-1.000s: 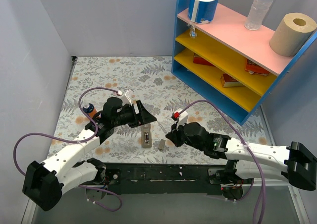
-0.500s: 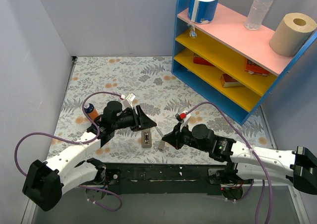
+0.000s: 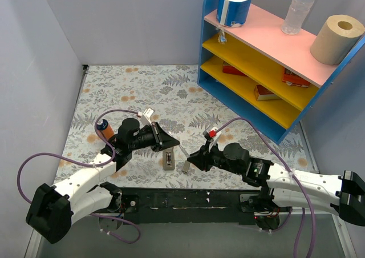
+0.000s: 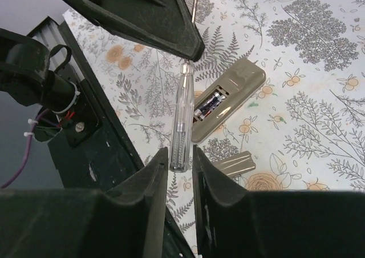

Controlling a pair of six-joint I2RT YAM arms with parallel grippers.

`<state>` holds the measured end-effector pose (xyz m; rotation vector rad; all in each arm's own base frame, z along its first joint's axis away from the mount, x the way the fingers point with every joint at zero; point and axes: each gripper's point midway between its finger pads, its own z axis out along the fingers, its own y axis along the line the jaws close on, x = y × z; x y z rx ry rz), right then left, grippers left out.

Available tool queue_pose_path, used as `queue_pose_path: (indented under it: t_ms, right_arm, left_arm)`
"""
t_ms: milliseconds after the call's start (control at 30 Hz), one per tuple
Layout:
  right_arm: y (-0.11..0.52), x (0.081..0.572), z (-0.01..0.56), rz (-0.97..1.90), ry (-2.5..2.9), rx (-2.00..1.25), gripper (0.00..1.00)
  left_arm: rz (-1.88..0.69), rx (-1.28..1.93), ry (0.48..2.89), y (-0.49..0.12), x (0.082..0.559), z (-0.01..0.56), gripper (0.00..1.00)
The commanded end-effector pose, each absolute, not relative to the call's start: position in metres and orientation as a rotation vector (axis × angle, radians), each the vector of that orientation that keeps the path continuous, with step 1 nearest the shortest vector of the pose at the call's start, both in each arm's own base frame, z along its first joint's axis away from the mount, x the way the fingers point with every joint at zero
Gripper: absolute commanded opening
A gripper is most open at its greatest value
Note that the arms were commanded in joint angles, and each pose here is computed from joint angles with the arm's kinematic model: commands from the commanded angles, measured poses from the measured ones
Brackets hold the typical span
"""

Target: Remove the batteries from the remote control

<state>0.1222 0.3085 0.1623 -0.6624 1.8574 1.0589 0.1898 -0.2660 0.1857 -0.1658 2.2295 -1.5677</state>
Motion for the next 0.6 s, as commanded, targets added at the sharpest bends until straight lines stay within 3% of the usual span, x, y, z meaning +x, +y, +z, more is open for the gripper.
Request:
queue_pose_path:
  t_ms: [0, 67, 200, 433, 567]
  right_arm:
    - [0.312, 0.132, 0.201, 1.031, 1.628, -0.713, 0.36]
    - [0.312, 0.135, 0.213, 0.985, 1.506, -0.784, 0.5]
    - [0.316, 0.122, 0.231, 0.908, 1.159, -0.988, 0.59]
    - [0.3, 0.115, 0.25, 0.82, 0.886, -0.971, 0.62]
    - [0.301, 0.117, 0.256, 0.804, 0.873, -0.963, 0.56]
  left_arm:
    - [-1.641, -0.293, 2.243, -0.266, 0.185, 0.19, 0.0]
    - [-1.679, -0.339, 2.225, -0.266, 0.184, 0.197, 0.0]
    - [-1.854, -0.549, 2.181, -0.266, 0.179, 0.217, 0.0]
    - [-1.975, -0.705, 2.078, -0.258, 0.175, 0.24, 0.0]
    - [-1.981, -0.74, 2.07, -0.256, 0.175, 0.241, 0.0]
